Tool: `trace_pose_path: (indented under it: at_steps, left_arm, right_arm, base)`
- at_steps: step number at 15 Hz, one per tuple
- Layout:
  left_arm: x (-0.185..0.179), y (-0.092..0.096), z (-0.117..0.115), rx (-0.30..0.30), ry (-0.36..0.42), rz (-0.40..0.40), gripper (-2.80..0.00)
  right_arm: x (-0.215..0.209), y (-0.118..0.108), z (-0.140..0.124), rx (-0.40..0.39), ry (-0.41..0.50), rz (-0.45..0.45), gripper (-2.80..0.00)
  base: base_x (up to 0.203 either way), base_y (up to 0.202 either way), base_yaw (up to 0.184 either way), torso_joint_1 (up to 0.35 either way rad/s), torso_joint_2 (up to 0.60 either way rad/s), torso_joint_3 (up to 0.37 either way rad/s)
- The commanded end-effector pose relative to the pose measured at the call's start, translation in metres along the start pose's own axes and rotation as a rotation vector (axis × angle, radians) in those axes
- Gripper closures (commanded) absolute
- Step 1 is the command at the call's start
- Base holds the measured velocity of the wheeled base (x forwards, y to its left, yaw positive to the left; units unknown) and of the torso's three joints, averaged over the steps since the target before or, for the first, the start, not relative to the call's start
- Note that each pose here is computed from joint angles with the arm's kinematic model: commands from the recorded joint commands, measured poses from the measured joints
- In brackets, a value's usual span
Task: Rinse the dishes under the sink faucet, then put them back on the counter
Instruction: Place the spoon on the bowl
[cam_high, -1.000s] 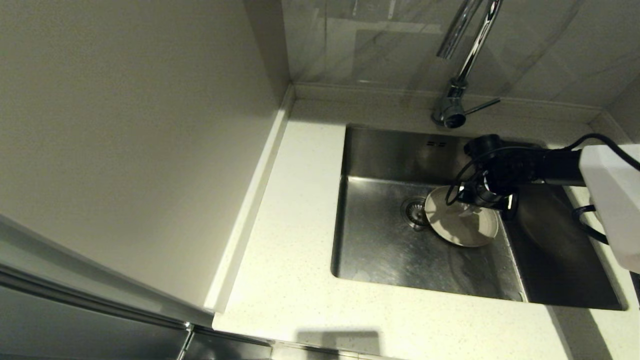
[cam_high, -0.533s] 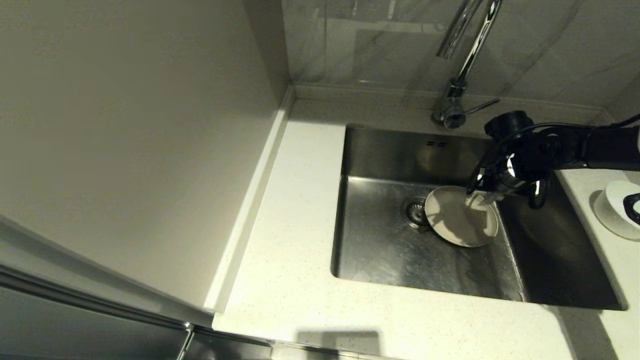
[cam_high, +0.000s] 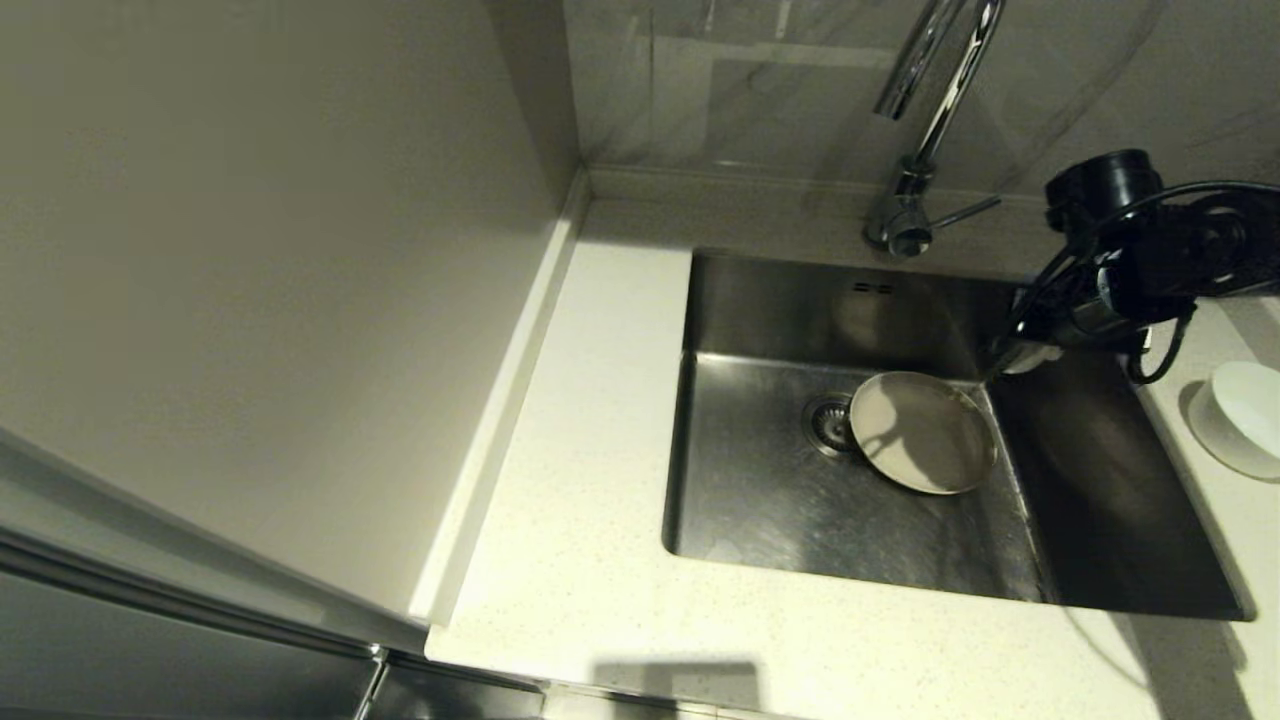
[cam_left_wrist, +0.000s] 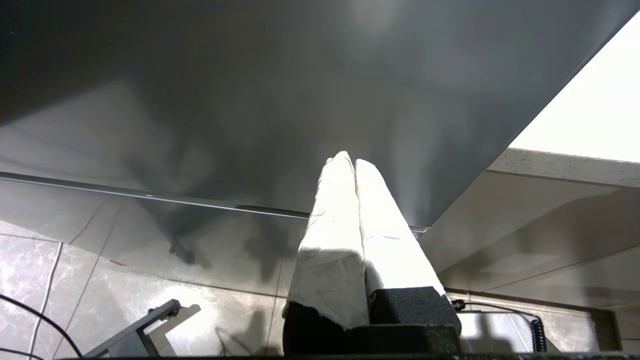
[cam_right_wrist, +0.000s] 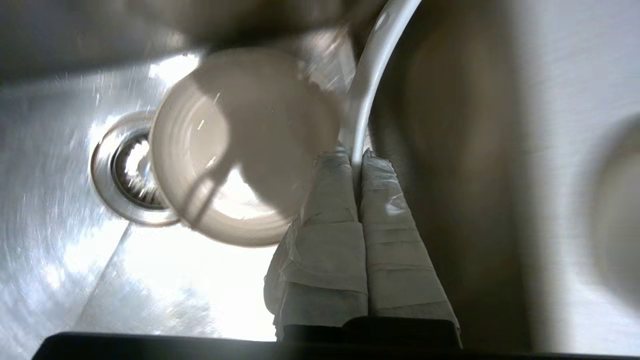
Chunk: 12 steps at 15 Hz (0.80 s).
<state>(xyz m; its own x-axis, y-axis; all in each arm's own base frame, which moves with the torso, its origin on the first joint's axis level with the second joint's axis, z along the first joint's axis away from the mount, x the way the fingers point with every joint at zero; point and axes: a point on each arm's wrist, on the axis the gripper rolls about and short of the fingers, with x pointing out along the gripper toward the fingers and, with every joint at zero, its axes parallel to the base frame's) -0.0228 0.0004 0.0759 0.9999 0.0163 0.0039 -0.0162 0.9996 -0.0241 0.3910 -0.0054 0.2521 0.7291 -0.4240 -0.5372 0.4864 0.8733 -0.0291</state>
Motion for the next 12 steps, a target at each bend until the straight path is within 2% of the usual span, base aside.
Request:
trace_pose_path:
  at_steps: [1,6,12]
  left_arm:
    - [0.000,0.000,0.000,-0.001,-0.004,0.000,0.00]
    - [0.000,0.000,0.000,-0.001,-0.004,0.000,0.00]
    - [0.000,0.000,0.000,-0.001,-0.004,0.000,0.00]
  right_arm:
    - [-0.027,-0.029,0.021,0.037,-0.075,-0.026,0.00]
    - [-0.042,-0.081,0.043,0.008,-0.144,-0.123,0.00]
    - [-0.036,-0.114,0.048,-0.002,-0.139,-0.186,0.00]
  base:
    - [0.000,0.000,0.000,0.000,0.00,0.000]
    - [0.000,0.000,0.000,0.000,0.00,0.000]
    - [0.000,0.000,0.000,0.000,0.00,0.000]
